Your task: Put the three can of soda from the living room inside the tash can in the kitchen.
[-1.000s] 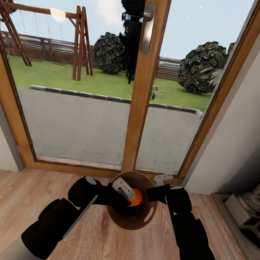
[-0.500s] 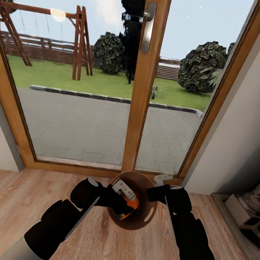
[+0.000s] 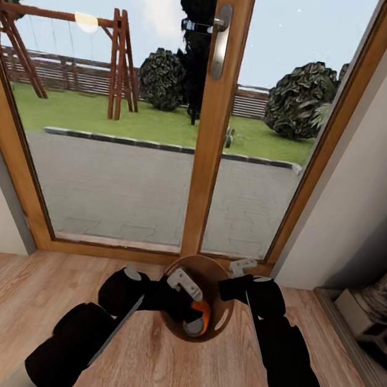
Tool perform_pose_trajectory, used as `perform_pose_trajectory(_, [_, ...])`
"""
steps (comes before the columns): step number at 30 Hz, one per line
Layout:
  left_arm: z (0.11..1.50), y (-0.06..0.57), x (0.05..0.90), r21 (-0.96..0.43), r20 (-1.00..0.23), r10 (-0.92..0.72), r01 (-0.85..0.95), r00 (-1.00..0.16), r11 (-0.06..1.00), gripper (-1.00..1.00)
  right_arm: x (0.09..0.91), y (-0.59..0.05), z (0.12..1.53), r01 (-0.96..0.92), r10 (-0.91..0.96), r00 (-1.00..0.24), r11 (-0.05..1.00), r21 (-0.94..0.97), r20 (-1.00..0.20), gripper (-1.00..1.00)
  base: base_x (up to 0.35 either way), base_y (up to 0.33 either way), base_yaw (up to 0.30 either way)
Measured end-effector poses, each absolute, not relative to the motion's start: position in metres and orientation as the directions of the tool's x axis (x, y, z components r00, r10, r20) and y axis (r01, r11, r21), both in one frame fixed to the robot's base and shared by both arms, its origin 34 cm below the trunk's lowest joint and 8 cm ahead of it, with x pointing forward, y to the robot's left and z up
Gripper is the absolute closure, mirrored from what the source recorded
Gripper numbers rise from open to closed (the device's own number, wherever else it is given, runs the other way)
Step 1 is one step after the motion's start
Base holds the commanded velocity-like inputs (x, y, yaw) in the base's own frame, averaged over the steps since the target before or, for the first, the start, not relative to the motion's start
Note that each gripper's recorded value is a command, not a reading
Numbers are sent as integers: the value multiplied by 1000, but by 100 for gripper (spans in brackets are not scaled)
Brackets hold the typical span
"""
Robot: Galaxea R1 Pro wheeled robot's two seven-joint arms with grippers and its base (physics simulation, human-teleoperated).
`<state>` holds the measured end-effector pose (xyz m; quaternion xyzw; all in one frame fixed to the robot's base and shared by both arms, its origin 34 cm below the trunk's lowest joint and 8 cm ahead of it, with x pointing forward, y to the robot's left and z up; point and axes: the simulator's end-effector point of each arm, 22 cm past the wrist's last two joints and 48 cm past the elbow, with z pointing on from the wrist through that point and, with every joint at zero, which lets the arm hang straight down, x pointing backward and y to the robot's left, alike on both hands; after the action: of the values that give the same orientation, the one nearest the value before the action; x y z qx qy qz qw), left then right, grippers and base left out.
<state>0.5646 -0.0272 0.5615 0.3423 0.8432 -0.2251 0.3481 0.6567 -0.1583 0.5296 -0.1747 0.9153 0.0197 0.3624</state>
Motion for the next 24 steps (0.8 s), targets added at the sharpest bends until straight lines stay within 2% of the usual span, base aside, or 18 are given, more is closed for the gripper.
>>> perform_pose_trajectory(4, [560, -40, 535, -225, -737, 414, 772, -534, 594, -100, 657, -160, 529, -332, -305, -679, 939, -92, -668, 100, 0, 0, 0])
perform_pose_trajectory(5, [564, -49, 518, -282, -742, 411, 803, -530, 525, -100, 656, -160, 527, -331, -304, -682, 939, -90, -665, 100, 0, 0, 0])
perform_pose_trajectory(8, [562, -54, 485, -377, -743, 405, 833, -533, 406, -100, 656, -161, 526, -330, -304, -684, 940, -90, -663, 100, 0, 0, 0])
perform_pose_trajectory(11, [573, -16, 478, -513, -741, 295, 792, -604, 332, -100, 656, -162, 525, -329, -303, -686, 940, -89, -662, 100, 0, 0, 0])
perform_pose_trajectory(12, [600, 16, 479, -593, -747, 185, 765, -639, 249, -100, 656, -163, 524, -328, -302, -687, 941, -89, -661, 100, 0, 0, 0])
perform_pose_trajectory(14, [620, 57, 489, -615, -761, 85, 756, -643, 225, -100, 656, -163, 524, -327, -302, -687, 941, -90, -661, 100, 0, 0, 0])
perform_pose_trajectory(18, [648, 159, 522, -593, -797, -116, 733, -592, 333, -100, 656, -163, 524, -328, -300, -689, 941, -86, -660, 100, 0, 0, 0])
perform_pose_trajectory(24, [658, 201, 533, -533, -843, -177, 739, -509, 412, -100, 656, -164, 524, -325, -300, -689, 942, -88, -660, 100, 0, 0, 0])
